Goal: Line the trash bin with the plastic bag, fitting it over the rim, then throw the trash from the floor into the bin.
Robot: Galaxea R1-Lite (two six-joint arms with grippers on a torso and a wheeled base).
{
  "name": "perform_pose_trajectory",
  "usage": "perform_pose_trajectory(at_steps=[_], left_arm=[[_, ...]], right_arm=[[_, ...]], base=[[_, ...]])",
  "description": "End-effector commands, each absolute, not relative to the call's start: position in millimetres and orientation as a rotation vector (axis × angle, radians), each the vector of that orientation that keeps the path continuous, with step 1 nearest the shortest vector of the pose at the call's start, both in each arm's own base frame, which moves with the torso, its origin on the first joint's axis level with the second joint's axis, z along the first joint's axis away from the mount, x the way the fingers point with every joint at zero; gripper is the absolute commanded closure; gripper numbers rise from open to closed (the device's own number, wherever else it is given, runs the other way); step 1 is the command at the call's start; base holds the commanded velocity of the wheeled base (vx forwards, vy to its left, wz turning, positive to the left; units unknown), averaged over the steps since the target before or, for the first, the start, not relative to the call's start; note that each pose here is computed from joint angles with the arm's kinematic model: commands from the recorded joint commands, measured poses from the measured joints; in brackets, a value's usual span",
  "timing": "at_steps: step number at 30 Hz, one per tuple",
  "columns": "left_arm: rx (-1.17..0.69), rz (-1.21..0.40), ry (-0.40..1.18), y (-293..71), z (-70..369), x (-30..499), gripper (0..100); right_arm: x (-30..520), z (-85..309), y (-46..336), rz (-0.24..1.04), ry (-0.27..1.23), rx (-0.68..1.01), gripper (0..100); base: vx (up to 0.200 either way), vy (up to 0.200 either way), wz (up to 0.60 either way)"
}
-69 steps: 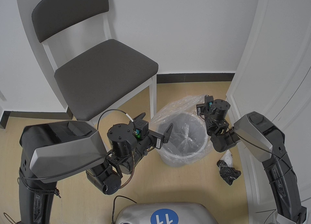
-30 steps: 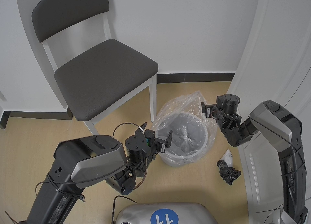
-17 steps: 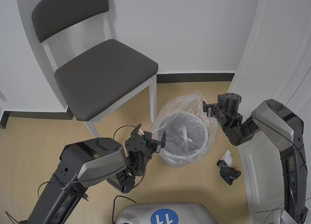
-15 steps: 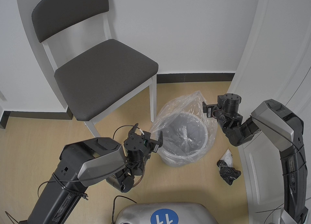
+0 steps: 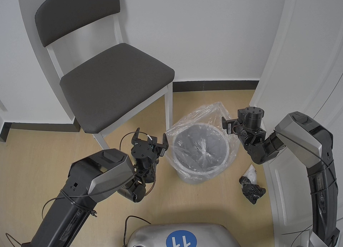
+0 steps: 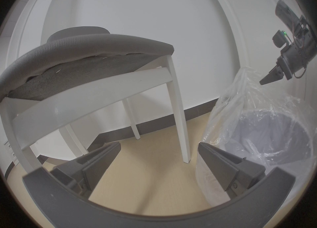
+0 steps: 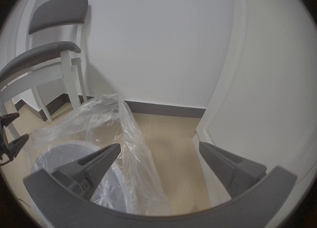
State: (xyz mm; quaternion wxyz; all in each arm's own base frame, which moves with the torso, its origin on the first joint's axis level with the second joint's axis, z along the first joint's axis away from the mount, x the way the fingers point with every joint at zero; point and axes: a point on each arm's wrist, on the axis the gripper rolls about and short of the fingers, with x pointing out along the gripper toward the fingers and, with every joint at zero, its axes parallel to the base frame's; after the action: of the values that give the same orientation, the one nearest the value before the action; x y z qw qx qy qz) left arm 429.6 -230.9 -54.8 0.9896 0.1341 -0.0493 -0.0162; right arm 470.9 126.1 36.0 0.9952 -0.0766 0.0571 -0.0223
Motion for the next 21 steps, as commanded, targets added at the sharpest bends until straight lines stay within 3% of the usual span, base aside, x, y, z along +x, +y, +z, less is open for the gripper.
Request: perform_pose_trajectory(at_steps=[1,21], left_arm=[[0.269,-0.021,-0.1,-228.4,-61.0,434.4,0],[0.21,0.103,-0.185,-224.6,-58.8,471.9,0]], right_arm=[[472.4,33.5,124.8,-0.048,0.116,-0.154,0],[534.6,-17.4,141.4,-0.135,-0.045,-0.092,0]], base=[[0.0,0.0,0.0],[0.0,0.0,0.0]])
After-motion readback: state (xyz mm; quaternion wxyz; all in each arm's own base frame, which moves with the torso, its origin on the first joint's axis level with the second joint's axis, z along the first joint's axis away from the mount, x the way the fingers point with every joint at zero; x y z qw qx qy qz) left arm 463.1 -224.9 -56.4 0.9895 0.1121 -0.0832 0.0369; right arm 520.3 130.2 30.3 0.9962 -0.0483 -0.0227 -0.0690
